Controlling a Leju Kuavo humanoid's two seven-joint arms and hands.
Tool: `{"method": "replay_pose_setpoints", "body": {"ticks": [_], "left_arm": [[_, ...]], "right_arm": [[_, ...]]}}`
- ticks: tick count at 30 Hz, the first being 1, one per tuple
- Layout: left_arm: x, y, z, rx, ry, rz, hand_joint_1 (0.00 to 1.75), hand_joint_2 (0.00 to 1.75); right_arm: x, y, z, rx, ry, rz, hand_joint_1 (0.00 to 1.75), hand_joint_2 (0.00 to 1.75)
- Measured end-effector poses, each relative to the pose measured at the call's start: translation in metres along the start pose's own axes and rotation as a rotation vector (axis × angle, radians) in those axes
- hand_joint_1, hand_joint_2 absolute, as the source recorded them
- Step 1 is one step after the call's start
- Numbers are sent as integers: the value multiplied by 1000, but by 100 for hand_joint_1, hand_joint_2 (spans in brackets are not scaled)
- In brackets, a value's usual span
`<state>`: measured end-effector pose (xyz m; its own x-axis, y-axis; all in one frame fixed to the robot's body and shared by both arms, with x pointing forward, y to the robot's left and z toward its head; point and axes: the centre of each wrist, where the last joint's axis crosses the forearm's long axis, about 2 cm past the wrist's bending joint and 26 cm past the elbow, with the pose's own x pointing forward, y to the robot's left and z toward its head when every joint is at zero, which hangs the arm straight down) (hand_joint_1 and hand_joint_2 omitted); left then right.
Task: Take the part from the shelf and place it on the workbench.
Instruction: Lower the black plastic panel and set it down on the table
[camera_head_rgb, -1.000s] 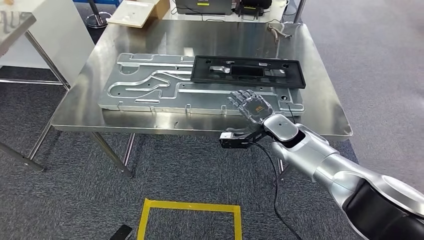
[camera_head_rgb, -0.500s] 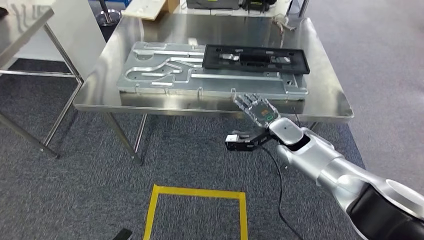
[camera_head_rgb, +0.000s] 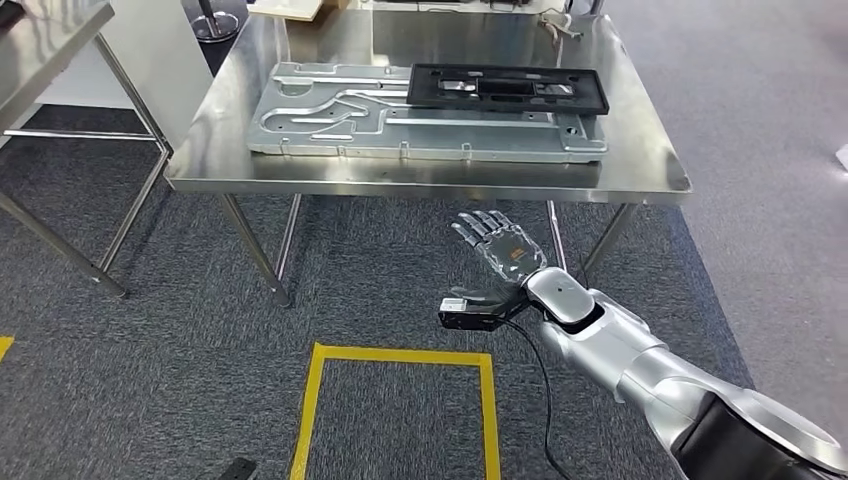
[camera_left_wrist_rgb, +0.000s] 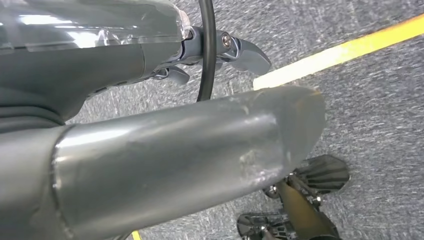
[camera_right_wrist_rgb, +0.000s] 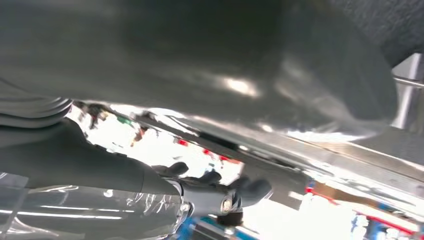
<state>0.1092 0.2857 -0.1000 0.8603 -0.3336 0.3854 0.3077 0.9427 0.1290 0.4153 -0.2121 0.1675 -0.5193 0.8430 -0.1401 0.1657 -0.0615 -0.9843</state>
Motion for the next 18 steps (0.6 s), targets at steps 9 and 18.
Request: {"method": "replay_pose_setpoints", "body": {"ticks": [9, 18], "left_arm": [[-28, -6, 6, 39, 6, 84, 0, 0], [-55, -15, 14, 77, 36, 179, 0, 0]], "right_arm": [[26, 72, 79, -28, 69, -164, 0, 0], [73, 113, 172, -85, 259, -520, 0, 0]]}}
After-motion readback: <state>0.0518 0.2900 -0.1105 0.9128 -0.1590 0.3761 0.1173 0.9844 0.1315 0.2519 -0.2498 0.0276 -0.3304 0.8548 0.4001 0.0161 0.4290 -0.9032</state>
